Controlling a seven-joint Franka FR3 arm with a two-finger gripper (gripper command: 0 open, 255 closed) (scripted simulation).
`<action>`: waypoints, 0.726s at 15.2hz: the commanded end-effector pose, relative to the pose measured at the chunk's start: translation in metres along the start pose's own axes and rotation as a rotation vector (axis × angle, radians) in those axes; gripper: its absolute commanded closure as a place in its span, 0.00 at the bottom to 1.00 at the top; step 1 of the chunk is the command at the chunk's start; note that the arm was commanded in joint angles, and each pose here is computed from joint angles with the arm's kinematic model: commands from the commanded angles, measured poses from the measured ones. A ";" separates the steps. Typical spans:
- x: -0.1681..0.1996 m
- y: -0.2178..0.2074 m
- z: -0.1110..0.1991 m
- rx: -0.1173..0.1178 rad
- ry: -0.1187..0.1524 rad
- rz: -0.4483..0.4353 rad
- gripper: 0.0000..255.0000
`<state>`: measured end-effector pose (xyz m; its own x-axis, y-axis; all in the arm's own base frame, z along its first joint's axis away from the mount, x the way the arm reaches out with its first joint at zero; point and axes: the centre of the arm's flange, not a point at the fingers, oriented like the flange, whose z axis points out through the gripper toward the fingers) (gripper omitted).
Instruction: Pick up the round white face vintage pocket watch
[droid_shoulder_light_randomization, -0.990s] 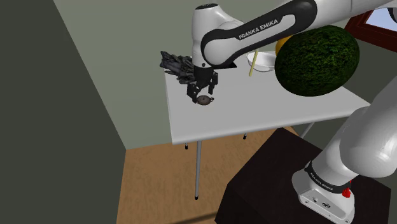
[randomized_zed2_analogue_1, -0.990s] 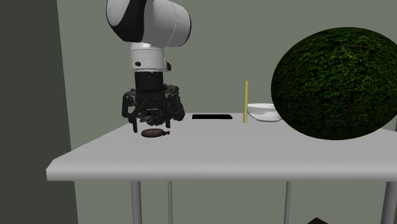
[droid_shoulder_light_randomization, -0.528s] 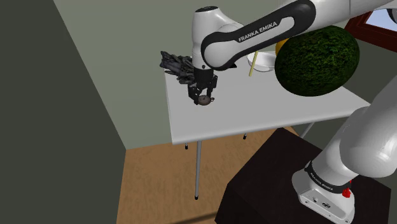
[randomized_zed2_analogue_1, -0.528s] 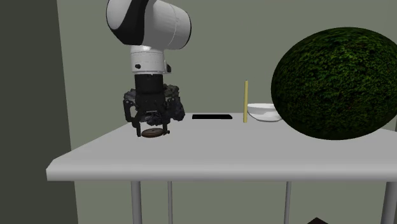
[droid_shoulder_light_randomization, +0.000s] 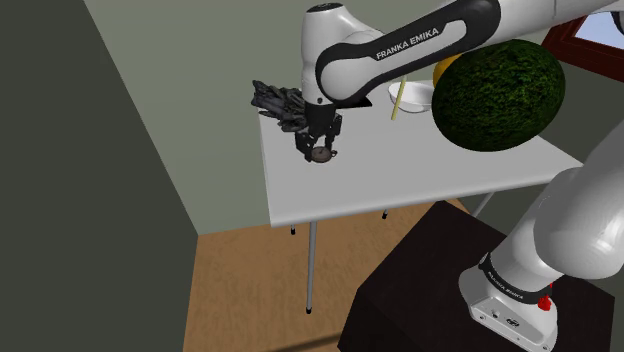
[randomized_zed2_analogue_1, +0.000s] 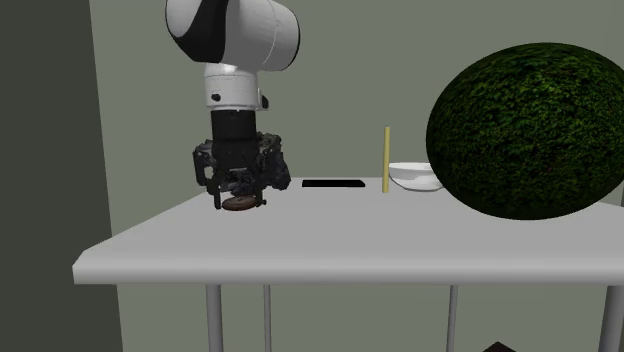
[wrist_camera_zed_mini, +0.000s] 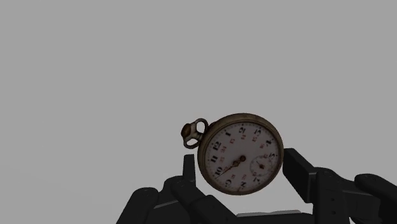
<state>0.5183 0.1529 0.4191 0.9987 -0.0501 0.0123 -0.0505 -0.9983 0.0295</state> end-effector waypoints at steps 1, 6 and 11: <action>0.000 0.001 -0.010 0.000 0.000 0.000 1.00; 0.000 0.001 -0.036 0.000 0.000 0.000 1.00; 0.001 0.002 -0.063 0.000 0.000 0.000 1.00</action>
<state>0.5194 0.1517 0.4767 0.9987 -0.0500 0.0123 -0.0504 -0.9983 0.0295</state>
